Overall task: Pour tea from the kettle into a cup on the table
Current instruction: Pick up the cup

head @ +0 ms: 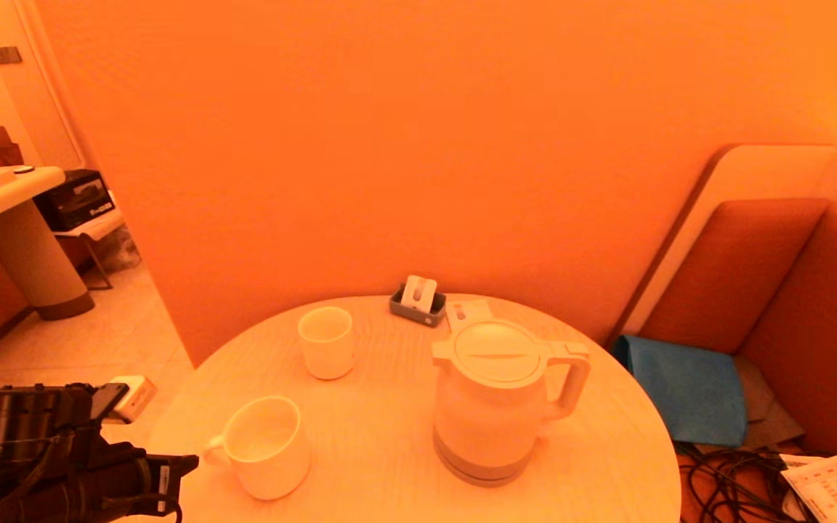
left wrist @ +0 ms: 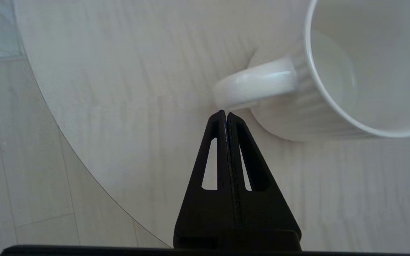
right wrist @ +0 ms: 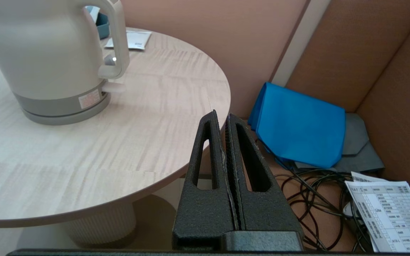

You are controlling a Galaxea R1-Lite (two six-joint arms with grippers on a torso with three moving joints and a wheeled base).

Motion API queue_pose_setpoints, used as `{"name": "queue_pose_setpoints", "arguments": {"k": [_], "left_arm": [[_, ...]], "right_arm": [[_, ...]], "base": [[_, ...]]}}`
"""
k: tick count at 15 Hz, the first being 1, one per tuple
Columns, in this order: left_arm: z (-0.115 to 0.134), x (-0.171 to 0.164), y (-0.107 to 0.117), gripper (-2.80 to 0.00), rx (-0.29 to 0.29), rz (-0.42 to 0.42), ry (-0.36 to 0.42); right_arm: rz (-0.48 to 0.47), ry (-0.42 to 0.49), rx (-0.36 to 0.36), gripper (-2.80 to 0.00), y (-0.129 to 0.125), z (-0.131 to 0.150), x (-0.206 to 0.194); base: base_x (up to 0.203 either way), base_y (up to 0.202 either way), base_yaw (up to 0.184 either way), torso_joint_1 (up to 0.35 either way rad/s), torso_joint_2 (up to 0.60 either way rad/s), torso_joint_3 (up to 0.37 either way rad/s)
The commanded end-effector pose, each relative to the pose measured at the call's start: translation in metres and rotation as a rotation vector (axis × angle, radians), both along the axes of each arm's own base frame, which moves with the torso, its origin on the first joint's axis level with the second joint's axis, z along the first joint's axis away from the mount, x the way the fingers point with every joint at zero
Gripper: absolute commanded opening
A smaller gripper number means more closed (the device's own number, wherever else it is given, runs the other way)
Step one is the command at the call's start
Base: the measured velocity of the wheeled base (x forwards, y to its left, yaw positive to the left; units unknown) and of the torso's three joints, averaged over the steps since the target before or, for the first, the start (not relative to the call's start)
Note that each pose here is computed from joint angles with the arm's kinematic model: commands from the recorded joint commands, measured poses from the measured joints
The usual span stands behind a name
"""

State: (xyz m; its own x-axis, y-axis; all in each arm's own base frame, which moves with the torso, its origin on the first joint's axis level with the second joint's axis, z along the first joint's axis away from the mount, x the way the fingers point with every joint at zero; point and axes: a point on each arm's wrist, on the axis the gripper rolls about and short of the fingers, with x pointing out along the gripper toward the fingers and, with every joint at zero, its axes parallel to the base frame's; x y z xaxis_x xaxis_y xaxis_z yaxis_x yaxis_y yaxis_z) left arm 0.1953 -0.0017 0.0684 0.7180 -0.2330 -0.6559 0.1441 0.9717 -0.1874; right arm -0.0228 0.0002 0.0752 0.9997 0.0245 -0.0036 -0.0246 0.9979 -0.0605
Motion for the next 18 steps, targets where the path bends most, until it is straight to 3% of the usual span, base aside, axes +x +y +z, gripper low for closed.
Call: {"name": "queue_pose_setpoints", "arguments": {"k": [1, 4, 13, 14, 18], "left_arm": [[0.0, 0.001, 0.0, -2.8, -0.003, 0.0, -0.004], [-0.001, 0.005, 0.0, -2.8, -0.002, 0.0, -0.043], [-0.003, 0.003, 0.0, -2.8, 0.003, -0.002, -0.038], [-0.003, 0.0, 0.0, 0.0, 0.006, -0.003, -0.034], [0.0, -0.004, 0.0, 0.0, 0.004, -0.006, -0.048]], "right_arm": [[0.002, -0.001, -0.001, -2.8, 0.0, 0.0, 0.0], [0.002, -0.001, -0.001, -2.8, 0.0, 0.0, 0.0], [0.001, -0.001, -0.001, -2.8, 0.0, 0.0, 0.0], [0.002, -0.001, -0.001, -2.8, 0.0, 0.0, 0.0], [0.002, -0.001, -0.001, -2.8, 0.0, 0.0, 0.0]], "base": [[0.0, 0.0, 0.0, 0.0, 0.0, 0.0], [0.0, 0.0, 0.0, 0.0, 0.0, 0.0], [0.0, 0.0, 0.0, 0.0, 0.0, 0.0], [0.0, 0.0, 0.0, 0.0, 0.0, 0.0], [0.0, 0.0, 0.0, 0.0, 0.0, 0.0]]}}
